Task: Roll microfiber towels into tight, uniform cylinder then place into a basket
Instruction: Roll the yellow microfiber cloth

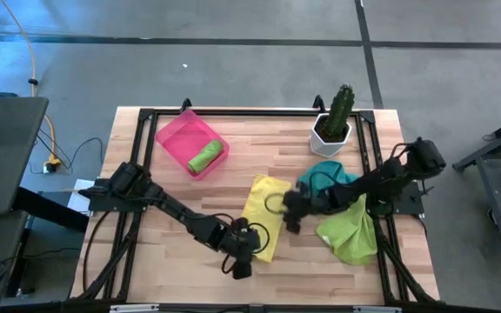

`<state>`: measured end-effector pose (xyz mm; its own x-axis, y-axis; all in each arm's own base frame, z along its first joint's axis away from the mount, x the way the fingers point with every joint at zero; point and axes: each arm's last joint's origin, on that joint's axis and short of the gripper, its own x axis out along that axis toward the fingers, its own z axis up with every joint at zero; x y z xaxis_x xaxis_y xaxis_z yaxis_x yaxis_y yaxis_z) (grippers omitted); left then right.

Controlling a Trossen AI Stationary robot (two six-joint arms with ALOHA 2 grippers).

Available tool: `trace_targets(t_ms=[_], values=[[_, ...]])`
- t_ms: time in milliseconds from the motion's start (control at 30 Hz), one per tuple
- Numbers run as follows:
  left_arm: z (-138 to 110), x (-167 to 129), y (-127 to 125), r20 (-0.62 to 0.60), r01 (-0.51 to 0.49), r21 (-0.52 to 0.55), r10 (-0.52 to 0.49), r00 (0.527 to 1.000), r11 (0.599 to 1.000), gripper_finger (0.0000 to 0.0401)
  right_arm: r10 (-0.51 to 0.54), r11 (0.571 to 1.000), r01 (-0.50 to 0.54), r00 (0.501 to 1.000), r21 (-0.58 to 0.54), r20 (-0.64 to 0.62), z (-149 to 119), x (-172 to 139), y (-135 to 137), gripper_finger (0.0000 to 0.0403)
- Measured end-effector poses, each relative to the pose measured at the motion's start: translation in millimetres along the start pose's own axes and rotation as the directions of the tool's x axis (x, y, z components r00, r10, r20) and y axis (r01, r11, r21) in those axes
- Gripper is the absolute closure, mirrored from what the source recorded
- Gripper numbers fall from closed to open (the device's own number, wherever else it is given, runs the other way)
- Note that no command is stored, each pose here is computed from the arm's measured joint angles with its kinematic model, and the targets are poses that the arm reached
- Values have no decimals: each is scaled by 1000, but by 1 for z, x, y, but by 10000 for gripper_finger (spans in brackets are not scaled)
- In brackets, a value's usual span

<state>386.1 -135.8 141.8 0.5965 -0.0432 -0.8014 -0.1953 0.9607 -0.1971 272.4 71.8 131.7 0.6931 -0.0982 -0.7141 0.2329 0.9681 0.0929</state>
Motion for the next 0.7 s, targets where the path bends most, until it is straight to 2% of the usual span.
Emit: trace_targets(t_ms=[100,200,267,367,433,500,600,700], values=[[-9,-1,8,-112,-42,74,50,992,996,280,110,992,-108,993,-60,32,-6,-7,25,265],[-17,-2,12,-193,-68,171,101,976,983,280,172,978,-161,982,-134,75,-12,-16,46,265],[-21,-5,12,-224,-65,234,119,967,970,280,182,973,-162,977,-167,114,-16,-21,56,265],[-24,-6,9,-238,-55,277,124,963,959,280,124,983,-98,978,-153,168,-20,-24,63,265],[-23,-6,7,-225,-55,236,109,968,970,280,49,992,-28,982,-120,181,-23,-22,61,265],[-21,-5,2,-194,-36,151,66,979,988,280,-19,994,38,983,-100,184,-25,-16,56,265],[-15,-4,-5,-143,28,44,-22,990,999,280,-98,989,113,983,-94,156,-27,-3,45,265],[-9,-3,-8,-78,59,12,-58,995,998,280,-159,980,172,980,-103,118,-29,13,31,265]])
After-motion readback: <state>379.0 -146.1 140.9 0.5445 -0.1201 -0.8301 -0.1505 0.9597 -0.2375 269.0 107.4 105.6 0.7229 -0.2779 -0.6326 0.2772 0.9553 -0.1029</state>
